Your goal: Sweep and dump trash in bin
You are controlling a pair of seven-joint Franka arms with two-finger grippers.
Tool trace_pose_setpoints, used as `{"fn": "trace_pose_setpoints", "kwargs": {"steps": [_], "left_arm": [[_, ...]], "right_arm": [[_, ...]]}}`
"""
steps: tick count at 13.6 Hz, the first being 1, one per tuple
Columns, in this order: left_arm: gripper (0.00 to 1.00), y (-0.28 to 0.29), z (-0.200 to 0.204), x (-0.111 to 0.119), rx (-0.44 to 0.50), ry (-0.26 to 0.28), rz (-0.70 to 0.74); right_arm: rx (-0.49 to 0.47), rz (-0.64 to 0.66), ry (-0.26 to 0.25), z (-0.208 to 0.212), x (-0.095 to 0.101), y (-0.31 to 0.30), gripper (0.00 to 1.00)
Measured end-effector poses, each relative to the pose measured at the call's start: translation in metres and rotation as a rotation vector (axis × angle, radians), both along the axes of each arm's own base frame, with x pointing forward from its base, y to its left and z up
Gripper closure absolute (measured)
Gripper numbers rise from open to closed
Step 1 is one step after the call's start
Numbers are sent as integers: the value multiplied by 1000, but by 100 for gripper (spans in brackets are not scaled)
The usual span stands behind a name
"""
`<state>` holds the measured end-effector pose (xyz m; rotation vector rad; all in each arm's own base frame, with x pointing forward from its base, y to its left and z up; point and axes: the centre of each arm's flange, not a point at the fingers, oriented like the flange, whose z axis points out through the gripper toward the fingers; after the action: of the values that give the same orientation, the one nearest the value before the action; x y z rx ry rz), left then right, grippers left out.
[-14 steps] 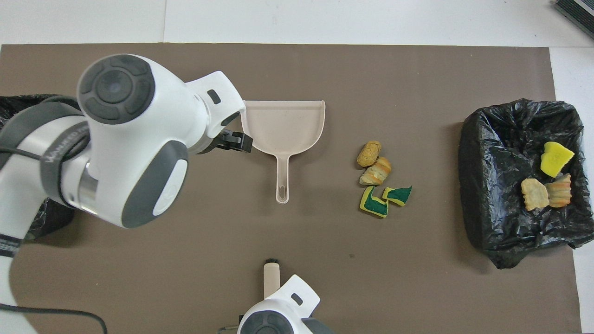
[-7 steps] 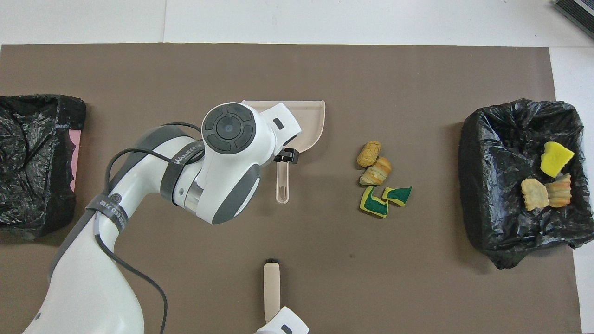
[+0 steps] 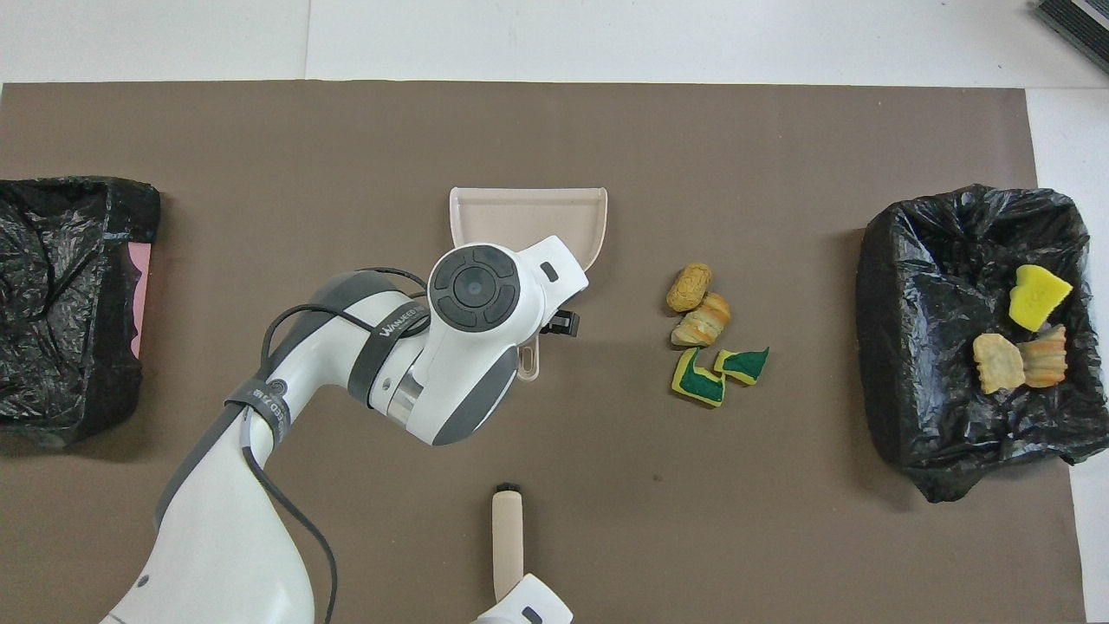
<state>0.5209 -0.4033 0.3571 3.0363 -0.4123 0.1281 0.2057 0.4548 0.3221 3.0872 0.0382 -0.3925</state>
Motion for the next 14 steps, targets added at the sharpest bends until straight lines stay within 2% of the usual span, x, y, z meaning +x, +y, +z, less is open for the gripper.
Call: {"fn": "trace_pose_setpoints", "kwargs": {"steps": [1,2,3,5,8,11,14], "left_arm": [[8,-2,-1,-2,2,3,-2],[22,-2,-2,-3,3,4,-3],[41,-1,-2,-2,4,5,-1],[66,1,-4,-3,11,12,2],[67,4,-1,1,12,4,6],[67,19,26,6,29,-18,-35],[67,47,50,2,100,41,-229]], "right_arm": [[-2,-11,0,0,2,-1,69],[-3,-19,0,0,4,-2,74],[-3,-22,0,0,6,-3,74],[-19,-30,12,0,9,-7,74],[-60,-84,45,4,34,-28,74],[-87,-180,65,18,76,-65,74],[-88,-233,50,50,125,-114,74]]}}
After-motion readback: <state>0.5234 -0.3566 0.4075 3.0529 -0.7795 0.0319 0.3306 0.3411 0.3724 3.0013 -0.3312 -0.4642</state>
